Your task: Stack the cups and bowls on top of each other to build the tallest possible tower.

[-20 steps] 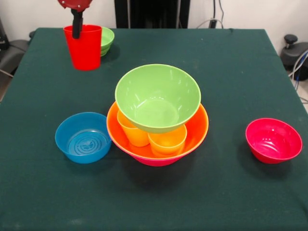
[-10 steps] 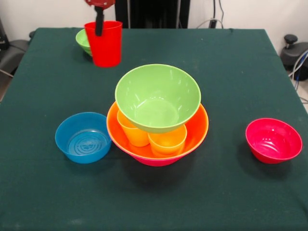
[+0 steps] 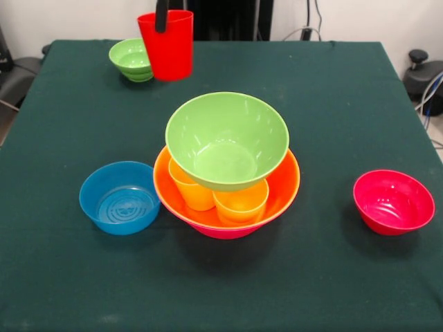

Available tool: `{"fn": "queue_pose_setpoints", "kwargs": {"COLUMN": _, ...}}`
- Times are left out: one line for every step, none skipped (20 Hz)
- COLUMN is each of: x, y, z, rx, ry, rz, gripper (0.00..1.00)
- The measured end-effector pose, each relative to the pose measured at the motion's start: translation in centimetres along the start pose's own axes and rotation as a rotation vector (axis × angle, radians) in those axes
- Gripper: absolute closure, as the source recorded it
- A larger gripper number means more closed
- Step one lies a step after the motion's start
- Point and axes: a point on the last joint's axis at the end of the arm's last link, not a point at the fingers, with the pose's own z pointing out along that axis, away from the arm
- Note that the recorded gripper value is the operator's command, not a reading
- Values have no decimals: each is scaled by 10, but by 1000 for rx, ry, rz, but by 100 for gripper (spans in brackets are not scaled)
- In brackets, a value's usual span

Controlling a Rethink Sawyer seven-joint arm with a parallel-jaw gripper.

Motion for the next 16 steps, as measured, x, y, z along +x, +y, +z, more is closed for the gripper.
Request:
{"fn": "queue_pose_setpoints", "kwargs": {"x": 0, "y": 0, "z": -1, "rx": 0, "ry": 1, "rz": 1, "gripper": 100}}
{"fn": "queue_pose_setpoints", "kwargs": {"x": -2, "y": 1, "z": -4, "rx": -1, "ry": 1, "rz": 2, "gripper": 100}}
{"fn": "queue_pose_setpoints", "kwargs": {"x": -3, "y": 2, "z": -6, "rx": -2, "ry": 0, "rz": 3, "gripper": 100}}
{"fn": "queue_pose_setpoints", "kwargs": {"x": -5, "y": 6, "z": -9, "rx": -7, "ry": -4, "rz": 2, "gripper": 100}}
{"fn": "queue_pose_setpoints", "kwargs": {"x": -7, "y": 8, "z": -11, "rx": -11, "ry": -6, "rz": 2, "gripper": 100}}
{"fn": "queue_pose_setpoints", "kwargs": {"x": -7, "y": 9, "z": -12, "rx": -14, "ry": -8, "rz": 1, "gripper": 100}}
{"fn": "queue_pose_setpoints", "kwargs": {"x": -9, "y": 13, "z": -13, "rx": -21, "ry": -12, "rz": -1, "gripper": 100}}
{"fn": "queue_pose_setpoints", "kwargs": {"x": -9, "y": 16, "z": -14, "rx": -25, "ry": -15, "rz": -2, "gripper": 100}}
{"fn": "queue_pose_setpoints", "kwargs": {"x": -10, "y": 20, "z": -16, "rx": -32, "ry": -19, "rz": -4, "gripper": 100}}
{"fn": "queue_pose_setpoints", "kwargs": {"x": -11, "y": 23, "z": -17, "rx": -38, "ry": -23, "rz": -6, "gripper": 100}}
{"fn": "queue_pose_setpoints", "kwargs": {"x": -12, "y": 29, "z": -18, "rx": -47, "ry": -29, "rz": -10, "gripper": 100}}
{"fn": "queue_pose_setpoints", "kwargs": {"x": -13, "y": 32, "z": -18, "rx": -51, "ry": -33, "rz": -12, "gripper": 100}}
{"fn": "queue_pose_setpoints", "kwargs": {"x": -13, "y": 36, "z": -18, "rx": -55, "ry": -37, "rz": -16, "gripper": 100}}
{"fn": "queue_pose_setpoints", "kwargs": {"x": -14, "y": 39, "z": -18, "rx": -59, "ry": -39, "rz": -18, "gripper": 100}}
{"fn": "queue_pose_setpoints", "kwargs": {"x": -14, "y": 46, "z": -18, "rx": -64, "ry": -43, "rz": -25, "gripper": 100}}
{"fn": "queue_pose_setpoints", "kwargs": {"x": -14, "y": 48, "z": -17, "rx": -66, "ry": -44, "rz": -27, "gripper": 100}}
